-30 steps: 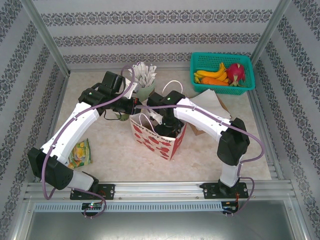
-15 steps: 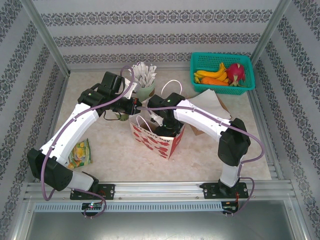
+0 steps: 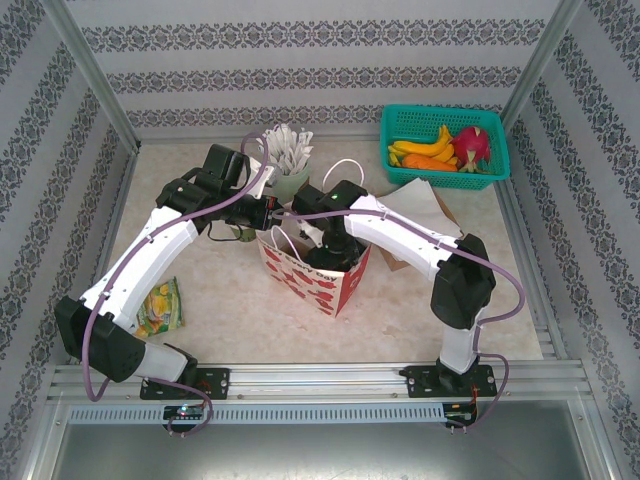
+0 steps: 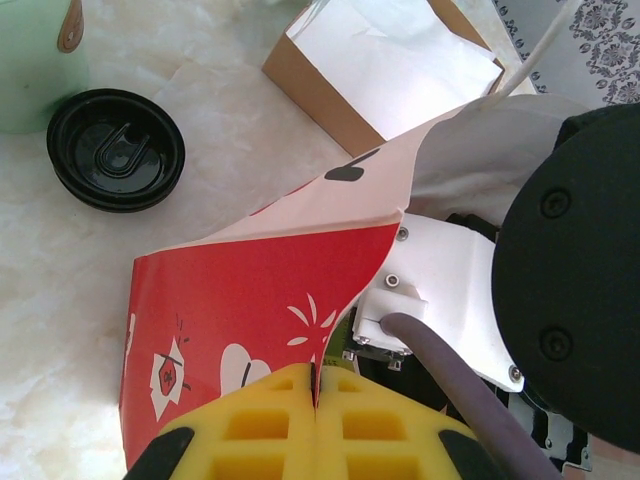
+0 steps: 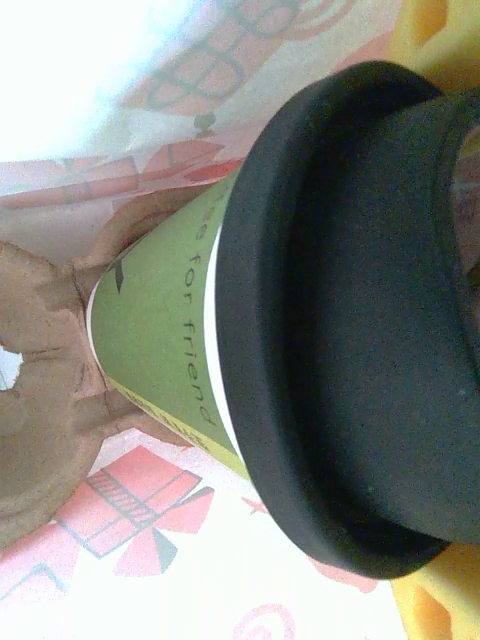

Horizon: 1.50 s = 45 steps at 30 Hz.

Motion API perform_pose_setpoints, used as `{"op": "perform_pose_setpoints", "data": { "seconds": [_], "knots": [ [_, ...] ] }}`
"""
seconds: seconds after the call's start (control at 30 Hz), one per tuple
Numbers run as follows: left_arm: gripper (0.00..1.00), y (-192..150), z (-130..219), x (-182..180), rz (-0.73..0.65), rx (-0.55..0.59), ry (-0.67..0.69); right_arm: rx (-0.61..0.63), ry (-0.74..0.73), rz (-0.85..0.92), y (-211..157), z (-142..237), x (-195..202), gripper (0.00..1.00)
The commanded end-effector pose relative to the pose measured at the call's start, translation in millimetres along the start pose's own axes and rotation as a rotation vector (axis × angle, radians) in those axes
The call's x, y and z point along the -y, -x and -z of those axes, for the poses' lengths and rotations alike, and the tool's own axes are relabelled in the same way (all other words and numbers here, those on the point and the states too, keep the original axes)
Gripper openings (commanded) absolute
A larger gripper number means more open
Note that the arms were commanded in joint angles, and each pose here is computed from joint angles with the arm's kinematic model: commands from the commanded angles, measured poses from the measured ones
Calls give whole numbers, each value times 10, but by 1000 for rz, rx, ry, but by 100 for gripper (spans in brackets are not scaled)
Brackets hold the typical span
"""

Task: Pack the takeout coffee

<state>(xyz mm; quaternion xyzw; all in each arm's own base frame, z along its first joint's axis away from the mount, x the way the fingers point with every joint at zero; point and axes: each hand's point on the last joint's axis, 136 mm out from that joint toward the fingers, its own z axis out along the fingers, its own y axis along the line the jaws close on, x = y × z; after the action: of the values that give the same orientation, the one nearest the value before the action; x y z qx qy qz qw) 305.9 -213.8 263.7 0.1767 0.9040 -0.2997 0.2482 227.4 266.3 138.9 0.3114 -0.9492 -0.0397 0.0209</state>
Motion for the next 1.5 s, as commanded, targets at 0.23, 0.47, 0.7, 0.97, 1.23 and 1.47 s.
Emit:
{"op": "perform_pose_setpoints", "data": {
  "seconds": [0.23, 0.47, 0.7, 0.97, 1.23, 1.47],
  "knots": [
    [0, 23, 57, 72, -10, 22, -36, -15, -23, -53, 1, 86, 61, 59],
    [0, 34, 60, 75, -11, 23, -36, -39, -18, -52, -38, 61, 60, 58],
    [0, 35, 70, 82, -12, 24, -36, -34, -5, -54, 6, 44, 38, 58],
    [0, 17, 32, 81, -15, 14, -45, -11, -2, -57, 39, 155, 29, 58],
    [0, 0, -8, 177, -62, -1, -80, 0, 12, -90, 99, 288, 6, 58],
    [0, -15, 1, 218, -91, -6, -86, 56, 14, -99, 195, 557, -18, 58]
  ]
}}
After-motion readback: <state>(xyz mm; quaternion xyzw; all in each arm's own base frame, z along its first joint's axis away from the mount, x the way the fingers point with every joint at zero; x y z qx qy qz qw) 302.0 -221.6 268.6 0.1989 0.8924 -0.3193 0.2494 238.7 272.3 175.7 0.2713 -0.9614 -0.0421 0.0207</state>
